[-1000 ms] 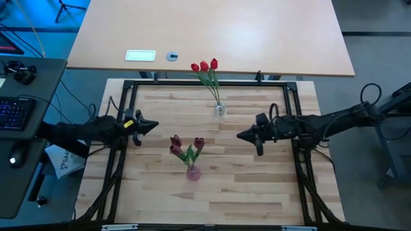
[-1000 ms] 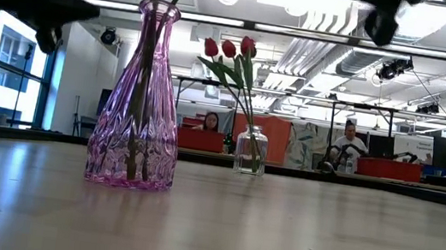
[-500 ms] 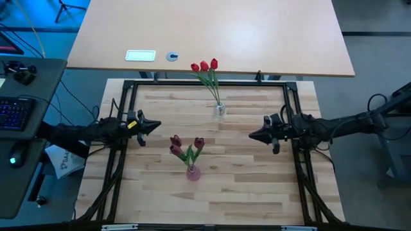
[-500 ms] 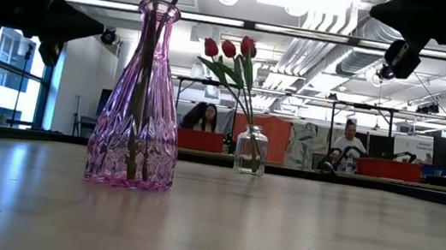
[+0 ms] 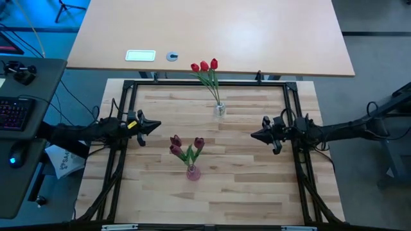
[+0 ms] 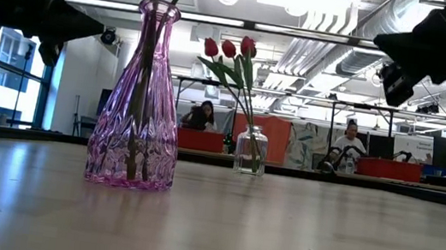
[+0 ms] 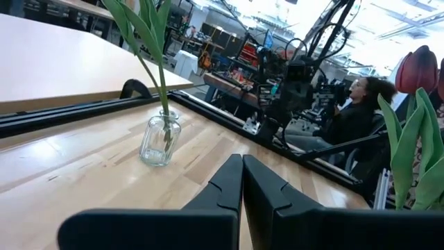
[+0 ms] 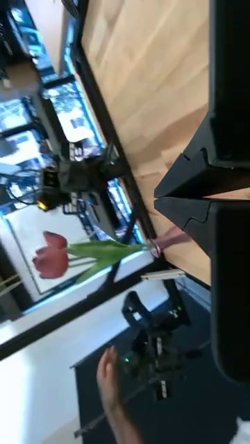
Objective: Sort flowers into vase by color
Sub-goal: Return to Home Position
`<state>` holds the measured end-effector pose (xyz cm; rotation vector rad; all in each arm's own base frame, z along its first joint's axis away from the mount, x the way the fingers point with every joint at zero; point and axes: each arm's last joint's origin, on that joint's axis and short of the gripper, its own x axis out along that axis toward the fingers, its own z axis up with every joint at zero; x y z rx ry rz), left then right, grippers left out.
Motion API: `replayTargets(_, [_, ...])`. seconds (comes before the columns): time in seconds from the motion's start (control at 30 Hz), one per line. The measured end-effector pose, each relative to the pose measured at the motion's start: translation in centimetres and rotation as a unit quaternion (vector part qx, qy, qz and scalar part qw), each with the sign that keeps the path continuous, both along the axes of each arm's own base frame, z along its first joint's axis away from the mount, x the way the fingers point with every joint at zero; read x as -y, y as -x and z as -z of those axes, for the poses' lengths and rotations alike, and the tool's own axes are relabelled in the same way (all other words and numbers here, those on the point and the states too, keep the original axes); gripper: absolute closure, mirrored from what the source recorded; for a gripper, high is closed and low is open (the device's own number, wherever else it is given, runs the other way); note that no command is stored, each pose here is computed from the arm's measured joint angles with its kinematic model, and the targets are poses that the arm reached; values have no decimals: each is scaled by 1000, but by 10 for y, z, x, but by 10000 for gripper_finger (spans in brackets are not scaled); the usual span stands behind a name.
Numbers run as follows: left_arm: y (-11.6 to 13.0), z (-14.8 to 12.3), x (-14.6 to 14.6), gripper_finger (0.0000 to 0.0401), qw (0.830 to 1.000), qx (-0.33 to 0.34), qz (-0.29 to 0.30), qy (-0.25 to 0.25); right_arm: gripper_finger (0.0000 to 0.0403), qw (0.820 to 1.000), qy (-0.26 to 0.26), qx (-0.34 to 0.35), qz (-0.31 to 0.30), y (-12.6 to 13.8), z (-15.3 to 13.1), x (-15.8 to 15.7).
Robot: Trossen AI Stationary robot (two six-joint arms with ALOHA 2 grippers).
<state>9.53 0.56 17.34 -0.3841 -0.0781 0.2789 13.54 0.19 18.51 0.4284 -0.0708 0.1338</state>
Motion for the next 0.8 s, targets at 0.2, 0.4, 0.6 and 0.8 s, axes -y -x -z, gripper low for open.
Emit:
replayTargets(0.2, [0, 0, 0, 401, 1000, 0, 0, 0, 403, 999, 44, -3, -11, 3, 10, 4])
replayTargets(0.4, [0, 0, 0, 401, 1000, 0, 0, 0, 403, 997, 76, -14, -8, 3, 13, 5])
replayTargets(0.6, [0, 0, 0, 401, 1000, 0, 0, 0, 403, 997, 74, -34, -9, 3, 17, 6])
replayTargets(0.8, [1, -2, 0, 401, 1000, 7, 1, 0, 403, 996, 73, -48, -9, 3, 20, 6])
